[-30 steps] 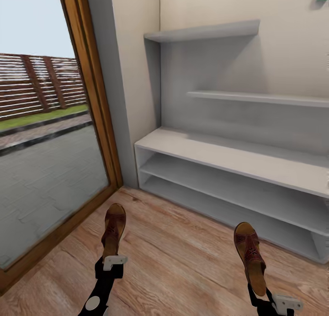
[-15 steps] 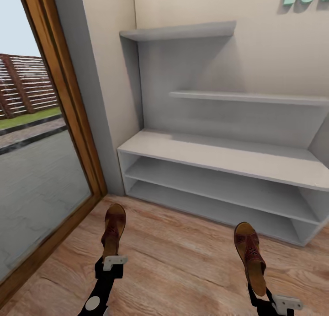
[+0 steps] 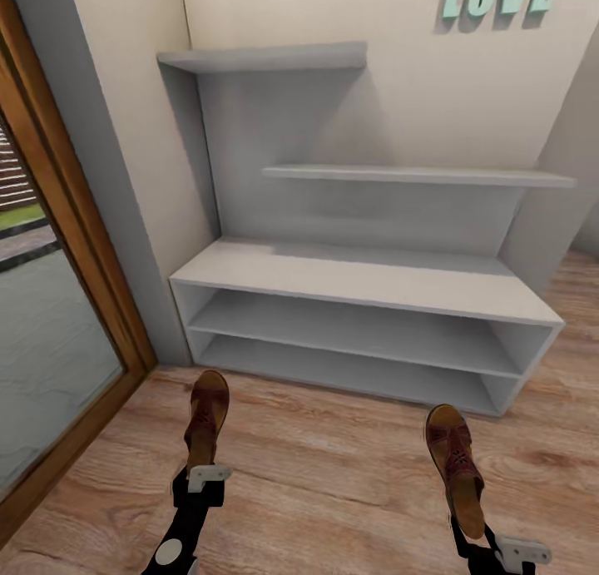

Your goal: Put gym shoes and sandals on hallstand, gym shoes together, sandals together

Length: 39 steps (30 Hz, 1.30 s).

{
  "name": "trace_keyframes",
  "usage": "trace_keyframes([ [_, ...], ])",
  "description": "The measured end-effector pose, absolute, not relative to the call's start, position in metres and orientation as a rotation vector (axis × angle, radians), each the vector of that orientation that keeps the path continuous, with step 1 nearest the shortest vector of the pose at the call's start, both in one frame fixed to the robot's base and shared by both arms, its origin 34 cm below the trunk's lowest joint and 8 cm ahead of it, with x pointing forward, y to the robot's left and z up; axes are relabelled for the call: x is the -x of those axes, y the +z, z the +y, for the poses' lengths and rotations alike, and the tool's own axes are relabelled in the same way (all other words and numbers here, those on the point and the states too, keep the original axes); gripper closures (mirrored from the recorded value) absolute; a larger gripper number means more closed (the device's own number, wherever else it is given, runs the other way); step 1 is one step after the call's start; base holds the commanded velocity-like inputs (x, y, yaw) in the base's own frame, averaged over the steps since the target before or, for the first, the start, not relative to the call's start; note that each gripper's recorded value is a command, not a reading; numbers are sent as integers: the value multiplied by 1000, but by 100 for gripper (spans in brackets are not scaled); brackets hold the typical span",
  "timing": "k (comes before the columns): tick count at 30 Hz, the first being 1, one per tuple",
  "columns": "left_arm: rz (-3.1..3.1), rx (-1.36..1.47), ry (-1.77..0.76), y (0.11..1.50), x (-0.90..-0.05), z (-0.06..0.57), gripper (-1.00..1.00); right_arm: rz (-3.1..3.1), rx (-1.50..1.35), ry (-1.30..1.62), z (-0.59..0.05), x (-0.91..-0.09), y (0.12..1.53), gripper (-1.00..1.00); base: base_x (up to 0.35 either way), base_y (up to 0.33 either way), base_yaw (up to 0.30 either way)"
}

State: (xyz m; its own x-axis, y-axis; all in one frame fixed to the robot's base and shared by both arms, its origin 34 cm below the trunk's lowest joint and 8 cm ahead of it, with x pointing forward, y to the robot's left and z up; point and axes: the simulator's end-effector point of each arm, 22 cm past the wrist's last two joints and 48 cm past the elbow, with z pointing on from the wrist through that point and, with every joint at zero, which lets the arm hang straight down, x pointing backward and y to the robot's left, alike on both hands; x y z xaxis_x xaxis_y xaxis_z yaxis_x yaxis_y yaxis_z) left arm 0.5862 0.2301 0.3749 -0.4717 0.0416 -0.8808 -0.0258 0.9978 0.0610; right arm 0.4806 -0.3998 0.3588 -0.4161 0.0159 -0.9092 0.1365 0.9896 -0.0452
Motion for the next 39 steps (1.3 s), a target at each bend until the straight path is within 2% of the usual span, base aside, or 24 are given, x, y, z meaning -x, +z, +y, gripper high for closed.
trace_keyframes([
  [11,2061,-12,79,375,-586,230,100,1997,-108,-132,-399,-481,359,100,0,0,-295],
  [39,2070,10,110,374,-586,233,100,1996,-116,-136,-402,-480,359,100,22,-13,-6],
])
